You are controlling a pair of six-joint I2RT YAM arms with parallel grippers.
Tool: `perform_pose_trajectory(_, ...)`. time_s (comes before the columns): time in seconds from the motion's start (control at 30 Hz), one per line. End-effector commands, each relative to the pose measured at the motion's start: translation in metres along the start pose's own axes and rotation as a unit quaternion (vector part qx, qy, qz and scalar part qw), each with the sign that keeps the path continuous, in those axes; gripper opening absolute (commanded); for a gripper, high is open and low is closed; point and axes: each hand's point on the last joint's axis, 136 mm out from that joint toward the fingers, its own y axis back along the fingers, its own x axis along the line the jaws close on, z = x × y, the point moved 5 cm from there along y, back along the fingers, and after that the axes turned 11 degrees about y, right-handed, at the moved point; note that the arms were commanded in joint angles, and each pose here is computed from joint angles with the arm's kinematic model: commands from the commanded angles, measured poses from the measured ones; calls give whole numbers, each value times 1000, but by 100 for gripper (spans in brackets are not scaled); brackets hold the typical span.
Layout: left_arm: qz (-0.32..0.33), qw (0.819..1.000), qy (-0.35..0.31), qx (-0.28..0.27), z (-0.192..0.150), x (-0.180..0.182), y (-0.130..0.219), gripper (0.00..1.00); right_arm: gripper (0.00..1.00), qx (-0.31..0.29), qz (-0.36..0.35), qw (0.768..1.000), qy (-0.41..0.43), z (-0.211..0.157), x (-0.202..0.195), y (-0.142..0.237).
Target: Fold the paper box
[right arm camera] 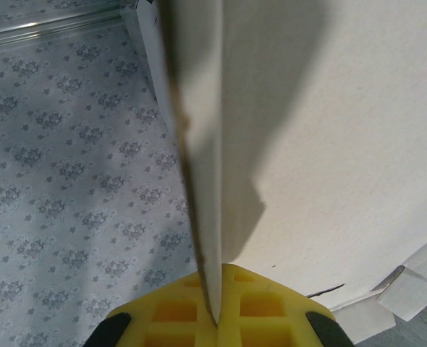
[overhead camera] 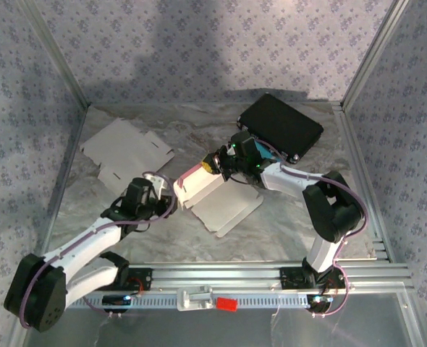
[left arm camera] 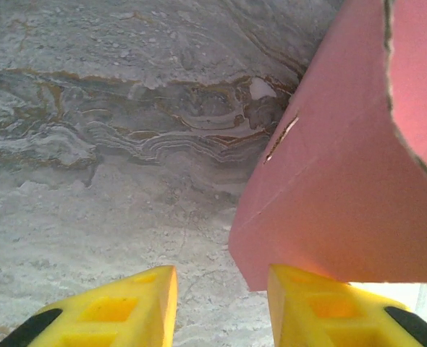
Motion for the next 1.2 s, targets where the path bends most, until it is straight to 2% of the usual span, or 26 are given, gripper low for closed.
perform_pose_trajectory(0.0, 1, 998, -48, -33, 15, -10, 1, 38, 0, 10, 5, 1000, 9, 0, -7, -4)
perform_pose_trajectory(0.83, -15, 995, -87, -41, 27, -26, -19, 28, 0, 22, 23, 999, 5, -7, -7, -6)
perform_pose_trajectory(1.17, -21, 996, -85, -34, 23, -26, -21, 29, 0, 20, 22, 1000, 5, -5, -14, -11)
